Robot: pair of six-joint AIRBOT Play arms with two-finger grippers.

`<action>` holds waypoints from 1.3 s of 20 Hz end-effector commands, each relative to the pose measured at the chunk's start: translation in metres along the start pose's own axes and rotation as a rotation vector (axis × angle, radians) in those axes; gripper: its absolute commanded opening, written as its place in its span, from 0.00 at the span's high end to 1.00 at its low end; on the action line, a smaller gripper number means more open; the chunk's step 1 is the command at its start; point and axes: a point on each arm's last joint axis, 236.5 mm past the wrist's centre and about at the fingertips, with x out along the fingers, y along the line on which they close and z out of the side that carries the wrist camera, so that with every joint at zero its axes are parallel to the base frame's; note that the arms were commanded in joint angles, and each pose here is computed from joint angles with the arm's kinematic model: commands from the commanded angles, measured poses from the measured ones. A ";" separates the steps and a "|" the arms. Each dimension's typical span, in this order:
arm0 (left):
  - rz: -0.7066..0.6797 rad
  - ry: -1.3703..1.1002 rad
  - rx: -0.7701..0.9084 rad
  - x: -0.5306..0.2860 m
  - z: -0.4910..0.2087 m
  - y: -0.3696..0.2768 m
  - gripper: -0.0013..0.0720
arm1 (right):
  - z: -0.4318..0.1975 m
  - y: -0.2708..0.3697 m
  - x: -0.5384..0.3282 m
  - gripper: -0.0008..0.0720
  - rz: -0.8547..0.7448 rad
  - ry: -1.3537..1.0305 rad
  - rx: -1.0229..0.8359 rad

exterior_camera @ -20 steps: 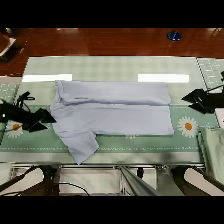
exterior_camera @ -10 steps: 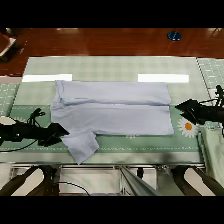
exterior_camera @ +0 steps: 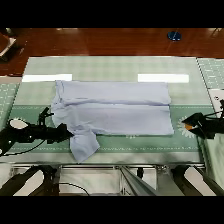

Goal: Fold the shirts.

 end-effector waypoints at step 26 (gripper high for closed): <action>-0.102 -0.188 0.186 -0.057 0.073 -0.064 0.95 | 0.039 0.091 0.010 0.95 0.144 0.122 -0.287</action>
